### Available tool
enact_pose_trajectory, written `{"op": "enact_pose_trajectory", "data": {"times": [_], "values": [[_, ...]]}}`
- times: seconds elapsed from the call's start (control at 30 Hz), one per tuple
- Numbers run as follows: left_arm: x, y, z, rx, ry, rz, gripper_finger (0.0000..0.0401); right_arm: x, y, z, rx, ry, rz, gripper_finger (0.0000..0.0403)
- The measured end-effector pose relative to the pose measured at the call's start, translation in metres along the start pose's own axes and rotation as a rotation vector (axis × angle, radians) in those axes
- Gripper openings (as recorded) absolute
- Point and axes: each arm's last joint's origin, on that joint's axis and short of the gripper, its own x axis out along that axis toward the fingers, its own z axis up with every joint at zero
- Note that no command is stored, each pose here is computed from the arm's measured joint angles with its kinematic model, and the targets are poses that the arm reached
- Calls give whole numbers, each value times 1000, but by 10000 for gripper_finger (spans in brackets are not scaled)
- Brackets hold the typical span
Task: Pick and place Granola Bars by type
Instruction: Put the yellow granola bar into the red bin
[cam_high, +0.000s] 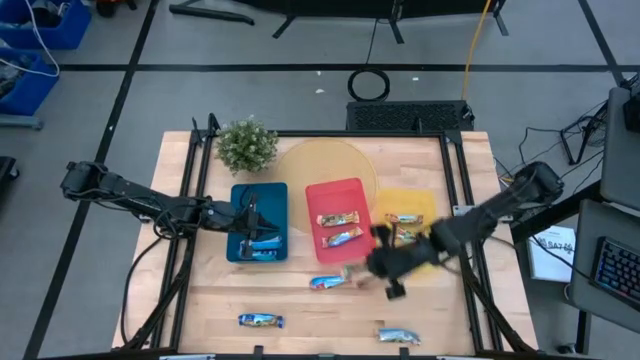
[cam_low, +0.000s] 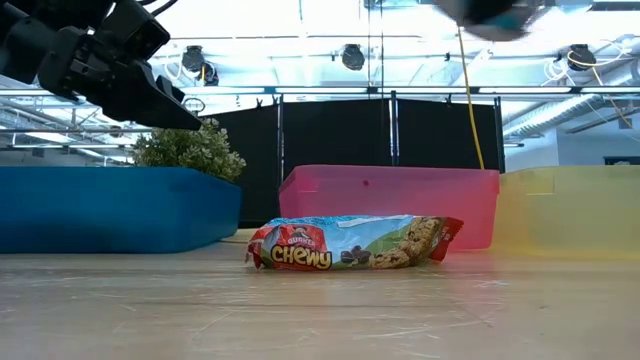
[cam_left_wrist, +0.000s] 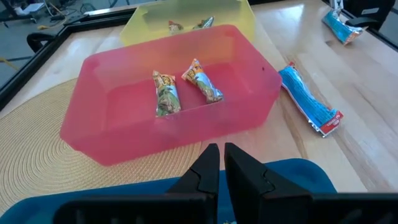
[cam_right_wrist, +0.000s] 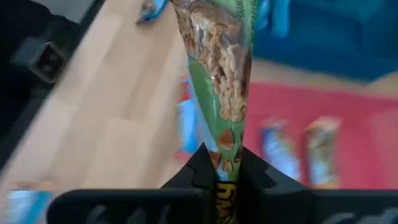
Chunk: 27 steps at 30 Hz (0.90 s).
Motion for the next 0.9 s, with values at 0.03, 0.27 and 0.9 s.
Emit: {"op": "enact_pose_trajectory", "data": {"times": [0.03,0.27,0.9], "values": [[0,0,0,3,0,0,33,0,-12,5,-30,-6,-6,17],[0,0,0,-4,1,0,33,41,-94,-7,-9,154,-140,29],[0,0,-1,19,4,-1,33,116,-140,-55,32,445,-57,15]]}}
